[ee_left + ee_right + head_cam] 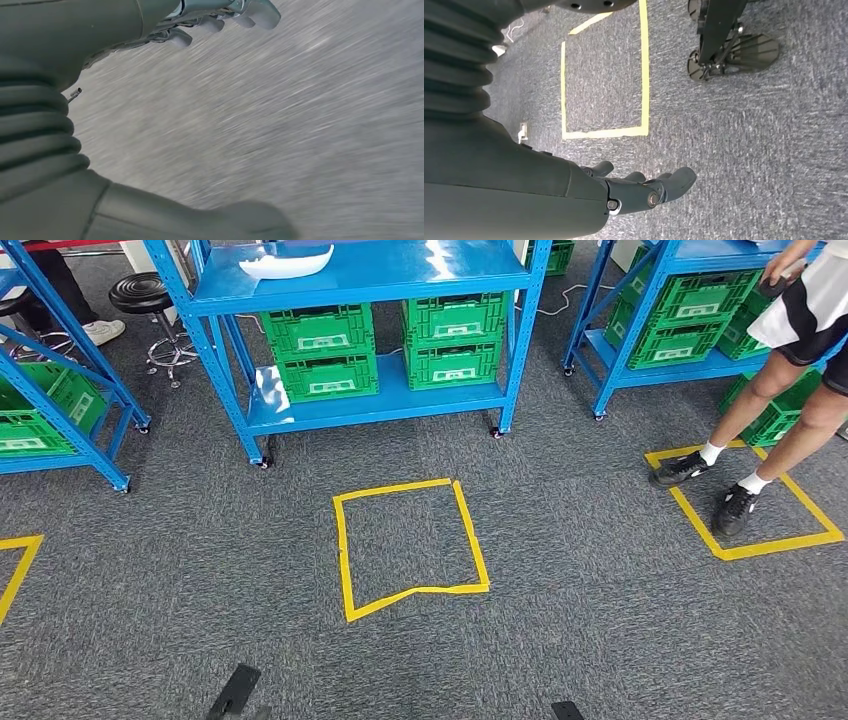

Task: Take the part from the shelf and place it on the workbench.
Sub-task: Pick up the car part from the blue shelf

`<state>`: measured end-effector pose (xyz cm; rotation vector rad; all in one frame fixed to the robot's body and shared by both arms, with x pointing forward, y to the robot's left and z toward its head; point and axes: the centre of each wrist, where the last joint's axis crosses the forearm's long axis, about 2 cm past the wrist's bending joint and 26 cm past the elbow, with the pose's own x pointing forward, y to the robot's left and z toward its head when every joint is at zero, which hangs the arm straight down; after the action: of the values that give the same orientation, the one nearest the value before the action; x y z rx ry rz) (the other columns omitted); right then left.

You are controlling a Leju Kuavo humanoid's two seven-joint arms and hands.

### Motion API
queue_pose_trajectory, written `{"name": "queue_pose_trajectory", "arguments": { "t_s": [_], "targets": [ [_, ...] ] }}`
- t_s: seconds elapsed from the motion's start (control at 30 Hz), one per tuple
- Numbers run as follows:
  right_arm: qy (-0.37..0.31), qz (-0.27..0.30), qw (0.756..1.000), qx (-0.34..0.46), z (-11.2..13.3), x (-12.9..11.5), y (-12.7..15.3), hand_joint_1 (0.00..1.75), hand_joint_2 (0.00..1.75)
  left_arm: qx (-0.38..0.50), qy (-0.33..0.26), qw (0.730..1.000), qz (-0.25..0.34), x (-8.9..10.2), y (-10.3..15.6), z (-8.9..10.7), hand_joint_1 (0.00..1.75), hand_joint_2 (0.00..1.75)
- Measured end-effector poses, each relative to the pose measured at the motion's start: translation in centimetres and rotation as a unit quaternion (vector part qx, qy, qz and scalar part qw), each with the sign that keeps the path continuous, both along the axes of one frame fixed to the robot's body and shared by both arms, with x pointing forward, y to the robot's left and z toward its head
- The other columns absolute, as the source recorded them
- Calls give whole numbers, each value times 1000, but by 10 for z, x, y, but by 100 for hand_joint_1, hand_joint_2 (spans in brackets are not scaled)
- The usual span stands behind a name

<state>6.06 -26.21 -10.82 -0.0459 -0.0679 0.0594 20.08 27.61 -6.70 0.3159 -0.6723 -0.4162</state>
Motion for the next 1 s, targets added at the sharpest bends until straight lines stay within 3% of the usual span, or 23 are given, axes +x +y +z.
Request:
{"name": "queue_pose_trajectory", "arguments": {
  "t_s": [0.2, 0.37, 0.63, 0.83, 0.97, 1.0],
  "targets": [
    [2, 2, 1000, 6, 1, 4, 3, 0, 0, 10, -166, 986, -25, 105, 9, 62, 0, 0],
    [9, 2, 1000, 9, 1, 4, 4, 0, 0, 40, -282, 957, -47, 172, 20, 123, 0, 0],
    [13, 2, 1000, 12, 1, 4, 5, 0, 0, 129, -430, 889, -91, 245, 34, 225, 0, 0],
    [14, 3, 1000, 14, 0, 3, 4, 0, 0, 176, -490, 846, -119, 272, 39, 283, 0, 0],
    [13, 4, 1000, 15, 1, 3, 5, 0, 175, 203, -471, 847, -144, 280, 40, 301, 0, 0],
    [13, 3, 1000, 16, 1, 4, 5, 0, 175, 210, -462, 848, -151, 280, 40, 302, 0, 0]
  ]
}}
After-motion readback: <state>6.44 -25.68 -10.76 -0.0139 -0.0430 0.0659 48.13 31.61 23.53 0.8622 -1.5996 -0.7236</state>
